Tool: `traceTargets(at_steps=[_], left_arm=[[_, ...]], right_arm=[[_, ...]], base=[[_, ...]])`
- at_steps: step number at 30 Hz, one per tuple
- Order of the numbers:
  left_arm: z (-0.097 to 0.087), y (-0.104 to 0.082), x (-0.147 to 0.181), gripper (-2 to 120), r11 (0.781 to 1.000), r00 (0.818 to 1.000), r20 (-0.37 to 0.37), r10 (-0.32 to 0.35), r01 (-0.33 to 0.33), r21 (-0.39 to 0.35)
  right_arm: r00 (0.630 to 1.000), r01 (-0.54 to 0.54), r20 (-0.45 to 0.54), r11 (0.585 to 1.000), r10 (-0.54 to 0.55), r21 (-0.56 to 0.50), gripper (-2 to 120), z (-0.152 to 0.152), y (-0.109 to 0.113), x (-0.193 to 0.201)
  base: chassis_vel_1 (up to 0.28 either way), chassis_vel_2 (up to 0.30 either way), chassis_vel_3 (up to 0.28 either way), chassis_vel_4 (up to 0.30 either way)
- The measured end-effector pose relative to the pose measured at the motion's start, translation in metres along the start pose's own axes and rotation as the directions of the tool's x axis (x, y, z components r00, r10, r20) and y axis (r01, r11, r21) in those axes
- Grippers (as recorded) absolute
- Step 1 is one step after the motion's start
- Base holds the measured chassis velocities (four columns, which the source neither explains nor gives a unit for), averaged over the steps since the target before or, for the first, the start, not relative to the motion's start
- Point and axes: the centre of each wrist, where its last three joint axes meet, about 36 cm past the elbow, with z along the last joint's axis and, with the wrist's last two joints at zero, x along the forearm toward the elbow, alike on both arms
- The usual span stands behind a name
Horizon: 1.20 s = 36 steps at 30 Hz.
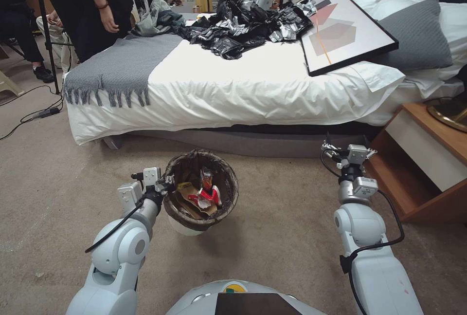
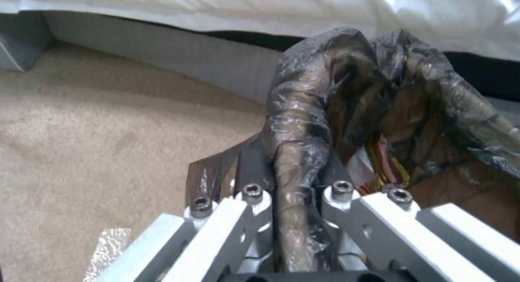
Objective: Pick up the trash bin, then pick up the garbage from the floor and place it into the trash bin.
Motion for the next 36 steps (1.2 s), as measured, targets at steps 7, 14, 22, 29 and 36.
traceTargets(at_steps=[7,14,22,29,36], left_arm=[[-0.004,0.000,0.002,5,1.000,1.000,0.012,0.004,-0.004,0.021],[-0.006,0.001,0.004,5,1.000,1.000,0.021,0.003,-0.004,0.027],[-0.005,0.002,0.007,5,0.999,1.000,0.022,0.003,-0.003,0.039],[-0.006,0.003,0.008,5,0.999,1.000,0.024,0.001,-0.002,0.034],[-0.006,0.006,0.007,5,1.000,1.000,0.024,0.002,-0.002,0.024]], right_arm=[[1.000,0.011,-0.004,1.000,-0.010,0.003,100,0.002,0.004,0.001],[1.000,0.013,-0.011,1.000,-0.013,0.003,100,0.006,0.008,0.004],[1.000,0.028,-0.008,1.000,-0.028,-0.004,100,0.007,0.016,0.000],[0.999,0.036,-0.011,0.999,-0.036,-0.005,100,0.009,0.020,-0.002],[0.999,0.037,-0.014,0.999,-0.037,-0.004,100,0.011,0.020,-0.002]], base=[[0.000,0.000,0.000,0.000],[0.000,0.000,0.000,0.000],[0.000,0.000,0.000,0.000],[0.000,0.000,0.000,0.000],[0.014,0.029,0.026,0.020]])
